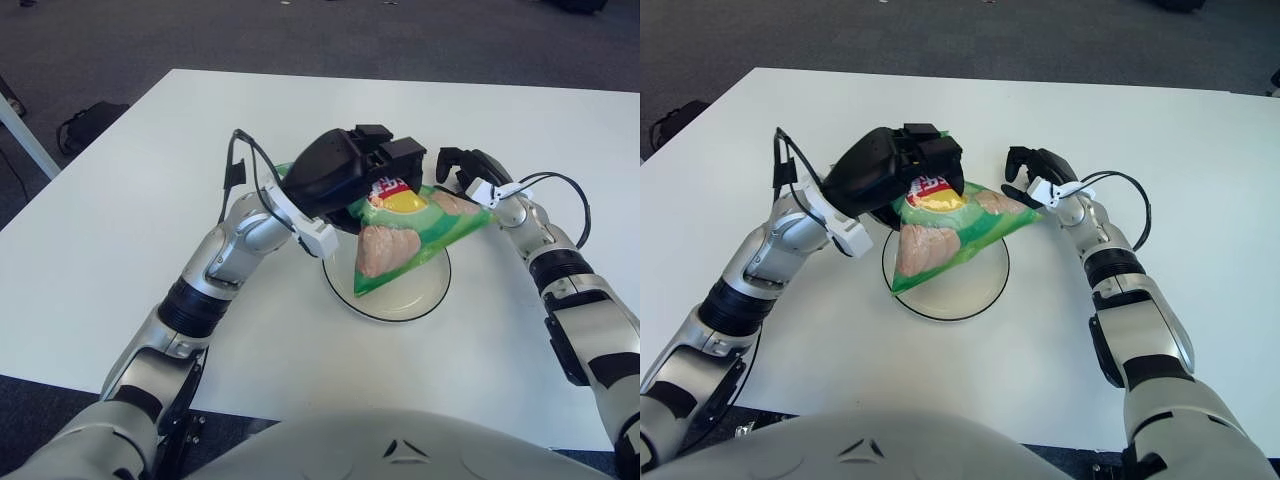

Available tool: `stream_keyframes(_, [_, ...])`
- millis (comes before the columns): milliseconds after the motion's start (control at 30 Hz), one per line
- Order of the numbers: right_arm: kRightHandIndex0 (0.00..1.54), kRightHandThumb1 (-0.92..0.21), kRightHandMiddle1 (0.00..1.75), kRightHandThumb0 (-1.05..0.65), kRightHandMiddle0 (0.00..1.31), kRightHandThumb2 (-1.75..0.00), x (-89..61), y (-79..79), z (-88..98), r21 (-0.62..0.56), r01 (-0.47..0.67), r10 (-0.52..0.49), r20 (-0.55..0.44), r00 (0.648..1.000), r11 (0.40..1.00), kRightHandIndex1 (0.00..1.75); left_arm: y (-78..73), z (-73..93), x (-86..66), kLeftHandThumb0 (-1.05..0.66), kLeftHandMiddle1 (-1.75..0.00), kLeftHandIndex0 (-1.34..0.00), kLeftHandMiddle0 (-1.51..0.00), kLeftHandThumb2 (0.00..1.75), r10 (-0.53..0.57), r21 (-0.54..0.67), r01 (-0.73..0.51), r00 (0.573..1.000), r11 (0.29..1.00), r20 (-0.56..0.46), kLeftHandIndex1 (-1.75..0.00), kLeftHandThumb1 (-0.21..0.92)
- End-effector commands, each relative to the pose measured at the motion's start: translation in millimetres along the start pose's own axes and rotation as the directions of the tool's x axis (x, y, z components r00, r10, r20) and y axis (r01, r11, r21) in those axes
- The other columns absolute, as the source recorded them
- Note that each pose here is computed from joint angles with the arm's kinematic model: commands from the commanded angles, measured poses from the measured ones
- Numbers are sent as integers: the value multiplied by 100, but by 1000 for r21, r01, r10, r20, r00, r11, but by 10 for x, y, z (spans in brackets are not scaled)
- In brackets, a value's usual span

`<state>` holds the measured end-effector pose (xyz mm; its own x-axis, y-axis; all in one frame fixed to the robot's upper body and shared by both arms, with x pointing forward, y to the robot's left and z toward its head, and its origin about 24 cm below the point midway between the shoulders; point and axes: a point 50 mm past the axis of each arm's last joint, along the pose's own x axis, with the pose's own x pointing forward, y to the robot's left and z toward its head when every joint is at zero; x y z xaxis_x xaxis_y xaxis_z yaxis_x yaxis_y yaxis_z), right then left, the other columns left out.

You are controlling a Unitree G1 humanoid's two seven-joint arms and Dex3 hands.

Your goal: Put the snack into the plate.

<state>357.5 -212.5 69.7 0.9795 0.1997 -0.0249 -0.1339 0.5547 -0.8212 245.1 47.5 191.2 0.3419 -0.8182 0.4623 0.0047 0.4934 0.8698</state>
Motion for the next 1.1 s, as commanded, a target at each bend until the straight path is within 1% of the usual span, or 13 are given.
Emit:
stream_keyframes(0, [116, -37, 174, -47, 57, -125, -206, 393, -257, 31, -155, 158, -124, 980, 987, 175, -32, -11, -7, 0, -169, -68, -92, 174, -71, 35, 71, 997, 997, 10, -175, -7])
stream_keyframes(167, [116, -37, 175, -47, 57, -125, -206, 390, -240, -24, -168, 165, -100, 981, 986, 175, -104, -13, -66, 0, -167, -66, -91, 171, -178, 58, 177, 984, 982, 10, -175, -5])
stream_keyframes(233, [115, -37, 175, -47, 57, -125, -208, 416, -248, -25, -181, 177, -109, 978, 983, 175, -159, -11, -120, 0, -166, -65, -90, 169, -283, 71, 282, 959, 957, -1, -175, -4])
stream_keyframes(300, [113, -36, 175, -47, 58, -126, -212, 434, -254, -22, -192, 188, -116, 975, 981, 175, -181, -12, -145, 0, -170, -63, -70, 148, -366, 68, 366, 930, 928, -7, -166, 14])
stream_keyframes(367, [112, -36, 175, -47, 58, -126, -213, 440, -255, -19, -199, 196, -118, 974, 980, 175, -188, -17, -146, 0, -173, -56, -48, 117, -441, 54, 441, 898, 896, -13, -155, 38])
stream_keyframes(433, [111, -35, 175, -47, 59, -127, -213, 441, -254, -18, -202, 198, -120, 973, 979, 175, -179, -31, -130, -2, -155, -29, -24, 125, -524, 58, 524, 851, 850, -16, -151, 32])
stream_keyframes(467, [111, -34, 175, -48, 59, -128, -213, 441, -253, -18, -202, 199, -120, 973, 979, 175, -166, -38, -119, -13, -131, -19, -16, 122, -555, 65, 554, 832, 830, -16, -136, 30])
stream_keyframes(500, [111, -34, 175, -48, 60, -129, -216, 446, -258, -14, -203, 200, -123, 972, 979, 175, -157, -38, -112, -17, -122, -15, -12, 121, -582, 85, 581, 813, 810, -7, -130, 29])
stream_keyframes(533, [111, -33, 175, -48, 60, -129, -219, 451, -262, -10, -204, 201, -126, 972, 979, 175, -151, -36, -109, -26, -98, -10, -8, 115, -601, 98, 598, 800, 796, -1, -112, 31])
stream_keyframes(667, [111, -33, 175, -48, 60, -130, -207, 440, -298, -4, -213, 210, -147, 967, 977, 175, -140, -40, -94, -44, -40, -2, -2, 102, -664, 121, 656, 746, 745, 46, -67, 35])
stream_keyframes(733, [110, -32, 175, -48, 61, -130, -204, 445, -302, -4, -214, 211, -149, 966, 977, 175, -139, -45, -93, -50, -22, -1, -1, 97, -682, 115, 674, 728, 730, 63, -49, 36])
stream_keyframes(867, [108, -32, 175, -48, 61, -131, -202, 448, -300, -7, -216, 213, -143, 967, 976, 175, -145, -82, -85, -64, -4, 0, 0, 87, -716, 113, 707, 692, 698, 93, -22, 41])
stream_keyframes(1067, [106, -32, 175, -48, 61, -131, -197, 454, -304, -27, -223, 217, -147, 965, 974, 175, -149, -123, -87, -79, 0, 0, 0, 70, -752, 120, 743, 652, 659, 96, -7, 49])
